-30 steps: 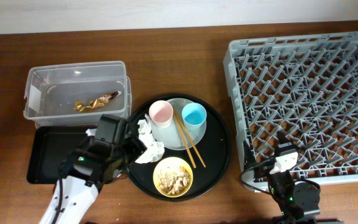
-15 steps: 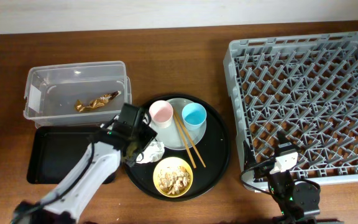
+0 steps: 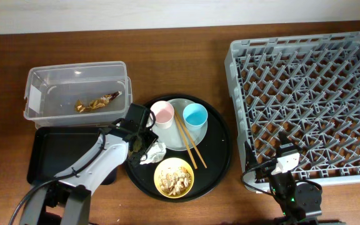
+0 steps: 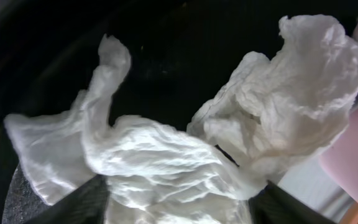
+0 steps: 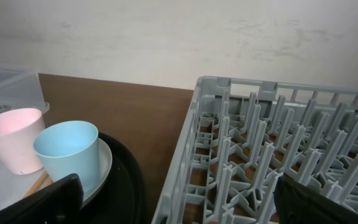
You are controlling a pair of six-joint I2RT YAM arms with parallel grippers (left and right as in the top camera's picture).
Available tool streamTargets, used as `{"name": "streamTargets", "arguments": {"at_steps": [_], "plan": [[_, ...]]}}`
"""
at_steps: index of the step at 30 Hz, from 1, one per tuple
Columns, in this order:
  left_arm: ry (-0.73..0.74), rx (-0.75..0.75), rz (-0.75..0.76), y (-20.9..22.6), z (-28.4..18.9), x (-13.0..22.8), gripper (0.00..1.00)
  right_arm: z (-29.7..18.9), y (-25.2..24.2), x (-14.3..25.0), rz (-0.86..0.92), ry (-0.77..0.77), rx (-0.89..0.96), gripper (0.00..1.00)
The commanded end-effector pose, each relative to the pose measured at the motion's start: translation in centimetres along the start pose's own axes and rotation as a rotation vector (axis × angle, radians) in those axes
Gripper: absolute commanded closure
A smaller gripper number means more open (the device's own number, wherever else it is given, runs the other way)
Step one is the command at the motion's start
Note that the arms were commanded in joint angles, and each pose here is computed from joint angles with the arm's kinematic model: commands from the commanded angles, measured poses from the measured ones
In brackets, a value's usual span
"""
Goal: Sort waste into correct bins and load items into the dishwasher rack
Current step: 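Grasp the crumpled white tissue on the round tray with the left gripper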
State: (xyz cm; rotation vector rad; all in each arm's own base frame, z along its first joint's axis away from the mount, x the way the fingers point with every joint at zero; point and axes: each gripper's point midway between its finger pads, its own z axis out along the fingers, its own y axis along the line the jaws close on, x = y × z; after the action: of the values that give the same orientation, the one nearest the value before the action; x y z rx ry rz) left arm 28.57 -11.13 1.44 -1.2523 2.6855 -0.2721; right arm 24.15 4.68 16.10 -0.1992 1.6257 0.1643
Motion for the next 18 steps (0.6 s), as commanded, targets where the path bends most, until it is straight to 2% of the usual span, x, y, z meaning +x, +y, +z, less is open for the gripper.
{"name": "streamTargets", "arguments": {"at_steps": [1, 3, 5, 8, 18], "plan": [[-0.010, -0.017, -0.002, 0.5, 0.3, 0.0, 0.45, 0.0, 0.1, 0.3, 0.005, 0.003, -0.005, 0.01], [-0.017, -0.019, -0.002, 0.5, 0.3, -0.2, 0.60, 0.0, 0.1, 0.3, 0.005, 0.003, -0.005, 0.01], [-0.027, -0.023, -0.001, 0.6, 0.3, -0.3, 0.64, 0.0, 0.1, 0.3, 0.005, 0.003, -0.005, 0.01], [-0.028, -0.023, -0.001, 0.6, 0.3, -0.3, 0.45, 0.0, 0.1, 0.3, 0.005, 0.003, -0.005, 0.01], [-0.017, -0.053, -0.001, 1.9, 0.9, 0.1, 0.44, 0.0, 0.1, 0.3, 0.005, 0.003, -0.005, 0.02]]}}
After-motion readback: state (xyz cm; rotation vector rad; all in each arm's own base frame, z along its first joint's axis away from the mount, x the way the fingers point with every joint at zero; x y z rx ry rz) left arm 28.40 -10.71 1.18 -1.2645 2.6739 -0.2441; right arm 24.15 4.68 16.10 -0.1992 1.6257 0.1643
